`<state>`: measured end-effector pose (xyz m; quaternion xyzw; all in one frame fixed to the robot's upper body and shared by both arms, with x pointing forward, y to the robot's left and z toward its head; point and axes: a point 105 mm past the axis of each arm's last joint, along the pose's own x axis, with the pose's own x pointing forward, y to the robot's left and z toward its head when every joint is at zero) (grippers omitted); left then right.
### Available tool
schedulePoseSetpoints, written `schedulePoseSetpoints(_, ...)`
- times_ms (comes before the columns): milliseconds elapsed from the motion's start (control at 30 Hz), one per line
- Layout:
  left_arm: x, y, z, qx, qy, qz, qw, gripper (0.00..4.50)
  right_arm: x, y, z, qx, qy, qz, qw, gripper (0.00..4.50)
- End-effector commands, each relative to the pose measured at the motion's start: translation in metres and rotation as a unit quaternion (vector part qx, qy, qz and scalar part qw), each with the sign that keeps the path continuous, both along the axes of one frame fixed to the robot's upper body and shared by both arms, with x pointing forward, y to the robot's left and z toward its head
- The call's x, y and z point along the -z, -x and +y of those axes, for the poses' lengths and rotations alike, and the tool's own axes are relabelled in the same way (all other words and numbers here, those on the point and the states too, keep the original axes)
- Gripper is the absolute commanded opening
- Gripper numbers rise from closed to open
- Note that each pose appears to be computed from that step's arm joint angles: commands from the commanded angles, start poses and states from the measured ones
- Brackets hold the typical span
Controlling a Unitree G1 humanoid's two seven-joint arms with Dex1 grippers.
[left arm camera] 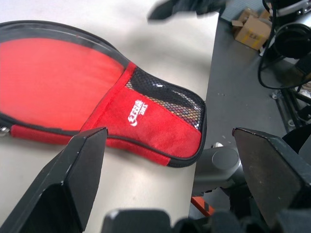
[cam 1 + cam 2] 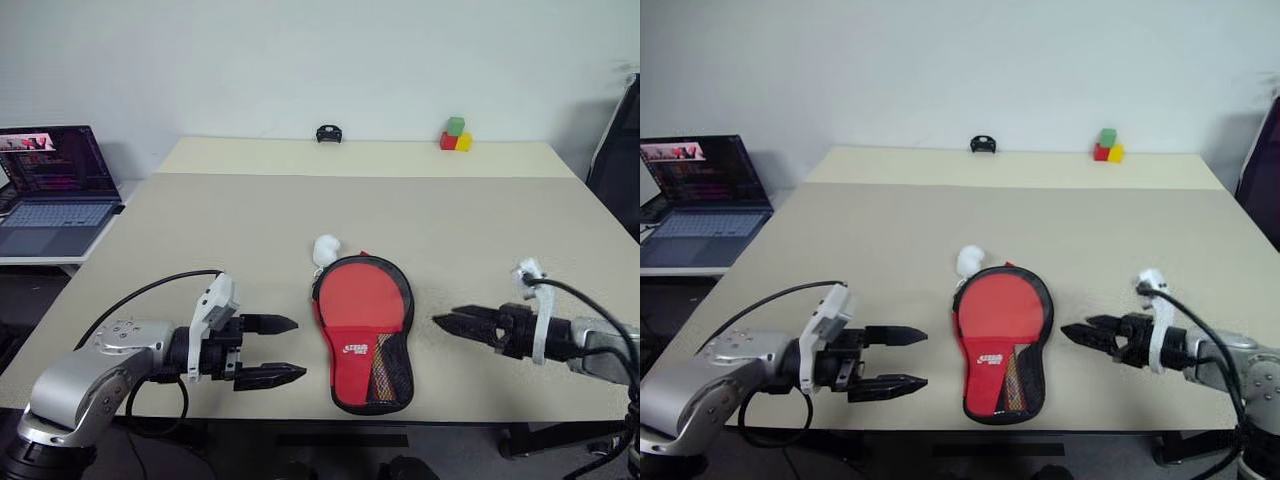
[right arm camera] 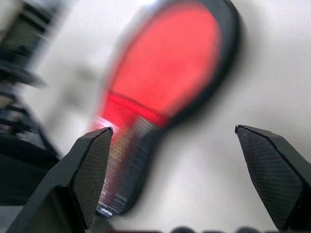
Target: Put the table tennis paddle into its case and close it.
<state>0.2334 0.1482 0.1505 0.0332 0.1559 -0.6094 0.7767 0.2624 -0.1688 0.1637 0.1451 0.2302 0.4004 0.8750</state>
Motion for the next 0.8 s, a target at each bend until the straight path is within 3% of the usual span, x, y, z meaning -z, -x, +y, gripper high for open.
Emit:
schedulePoseSetpoints(33, -0.005, -0.003, -0.001, -0.002, 0.008, -0.015, 1.0, 4.5, -0.026, 0.002, 0.013, -0.029, -0.016, -0.079, 0.996, 4.47)
schedulePoseSetpoints(167, -0.006, -0.007, -0.002, -0.013, 0.015, -0.021, 1.0, 4.5, -0.03, -0.003, 0.029, -0.054, 0.003, -0.137, 0.989, 4.47)
schedulePoseSetpoints(300, -0.008, -0.014, -0.003, -0.032, 0.025, -0.028, 0.999, 4.5, -0.018, -0.007, 0.04, -0.092, 0.03, -0.145, 0.985, 4.47)
schedulePoseSetpoints(467, -0.012, -0.031, -0.001, -0.081, 0.036, -0.057, 0.994, 4.5, -0.011, -0.029, 0.05, -0.098, 0.069, -0.187, 0.975, 4.47)
schedulePoseSetpoints(800, -0.019, -0.074, 0.013, -0.202, 0.037, -0.112, 0.972, 4.5, 0.014, -0.06, 0.093, -0.111, 0.097, -0.188, 0.971, 4.47)
